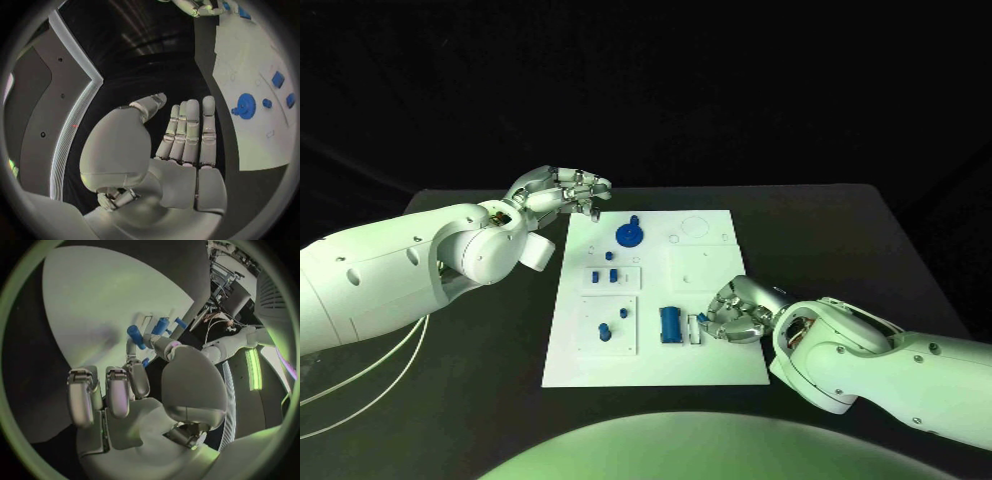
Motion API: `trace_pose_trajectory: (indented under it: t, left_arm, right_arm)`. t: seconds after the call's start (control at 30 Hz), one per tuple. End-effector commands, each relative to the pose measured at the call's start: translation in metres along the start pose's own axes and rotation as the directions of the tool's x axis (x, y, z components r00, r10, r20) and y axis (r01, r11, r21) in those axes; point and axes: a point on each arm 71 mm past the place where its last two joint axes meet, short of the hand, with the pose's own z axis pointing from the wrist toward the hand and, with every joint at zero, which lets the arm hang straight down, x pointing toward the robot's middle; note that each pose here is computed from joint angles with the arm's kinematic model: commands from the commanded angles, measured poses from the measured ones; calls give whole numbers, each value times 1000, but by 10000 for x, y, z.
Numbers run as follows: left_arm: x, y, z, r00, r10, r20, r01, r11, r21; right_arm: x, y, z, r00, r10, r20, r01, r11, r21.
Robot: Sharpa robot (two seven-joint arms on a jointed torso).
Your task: Assemble the parts on the task board
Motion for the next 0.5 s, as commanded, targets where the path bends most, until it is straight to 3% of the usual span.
trace_pose_trajectory:
  t: [0.03,0.27,0.5]
  left_arm:
    - [29,-13,8,1000,-3,-16,3,1000,10]
    - [30,-13,8,1000,-3,-16,3,1000,10]
    - [31,-12,8,1000,-4,-19,4,1000,8]
  right_arm:
    - [42,4,21,999,43,-28,-43,999,13]
    - [90,-28,77,998,34,-60,-32,999,29]
    - [113,-33,111,998,21,-62,-19,999,30]
